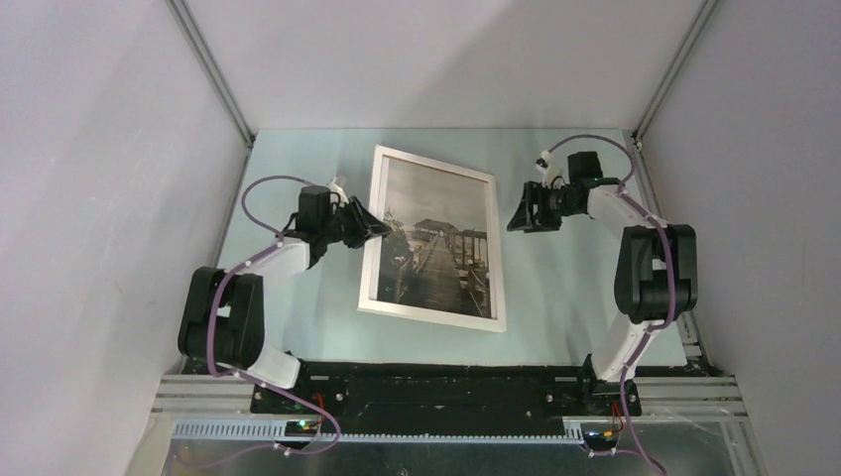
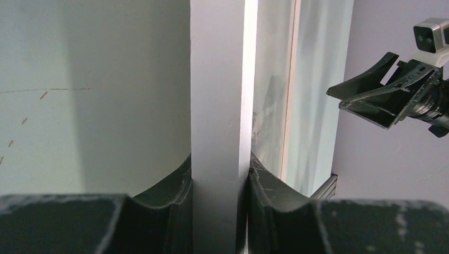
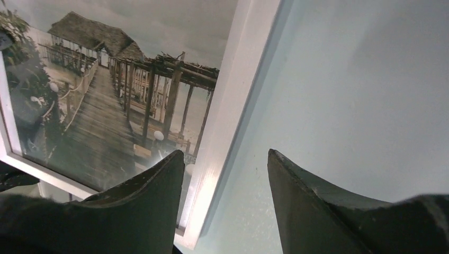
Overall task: Put the photo into the frame
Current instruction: Turn over the photo frame at the center of the board.
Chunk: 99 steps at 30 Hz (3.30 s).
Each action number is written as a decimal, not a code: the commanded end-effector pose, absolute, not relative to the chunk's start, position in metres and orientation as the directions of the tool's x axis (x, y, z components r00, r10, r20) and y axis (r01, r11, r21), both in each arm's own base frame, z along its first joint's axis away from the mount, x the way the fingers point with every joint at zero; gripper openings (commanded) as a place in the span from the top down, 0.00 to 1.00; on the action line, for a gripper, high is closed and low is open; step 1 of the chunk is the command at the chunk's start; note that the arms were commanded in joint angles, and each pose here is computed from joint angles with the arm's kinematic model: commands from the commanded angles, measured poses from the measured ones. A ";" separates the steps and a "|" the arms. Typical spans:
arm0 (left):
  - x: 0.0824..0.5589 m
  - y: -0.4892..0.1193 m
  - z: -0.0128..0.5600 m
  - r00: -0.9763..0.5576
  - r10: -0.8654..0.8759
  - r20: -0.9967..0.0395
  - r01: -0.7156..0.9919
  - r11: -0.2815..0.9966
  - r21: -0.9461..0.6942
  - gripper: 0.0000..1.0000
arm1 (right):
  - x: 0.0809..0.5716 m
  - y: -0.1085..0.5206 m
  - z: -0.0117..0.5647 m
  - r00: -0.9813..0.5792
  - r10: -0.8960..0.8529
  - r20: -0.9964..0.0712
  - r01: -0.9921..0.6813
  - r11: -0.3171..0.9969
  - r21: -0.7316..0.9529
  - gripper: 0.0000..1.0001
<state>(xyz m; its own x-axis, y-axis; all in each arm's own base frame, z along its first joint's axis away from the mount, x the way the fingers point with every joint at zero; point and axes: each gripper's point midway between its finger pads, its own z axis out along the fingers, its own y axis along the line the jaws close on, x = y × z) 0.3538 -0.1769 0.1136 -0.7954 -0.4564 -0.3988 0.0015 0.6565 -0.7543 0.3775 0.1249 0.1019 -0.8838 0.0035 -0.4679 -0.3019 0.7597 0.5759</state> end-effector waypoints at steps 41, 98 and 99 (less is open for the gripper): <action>0.366 -0.173 0.026 -0.816 -0.435 -0.382 -0.103 0.759 -0.643 0.23 | 0.386 0.134 0.027 -0.949 -0.043 -0.311 -0.190 0.867 0.461 1.00; 0.405 -0.126 0.098 -0.743 -0.014 -0.669 0.218 0.940 -0.262 0.00 | 0.391 0.066 0.061 -0.853 0.262 -0.451 0.051 0.903 0.428 0.42; 0.405 -0.122 0.101 -0.735 -0.010 -0.678 0.219 0.943 -0.251 0.00 | 0.392 0.060 0.065 -0.846 0.263 -0.464 0.049 0.905 0.423 0.40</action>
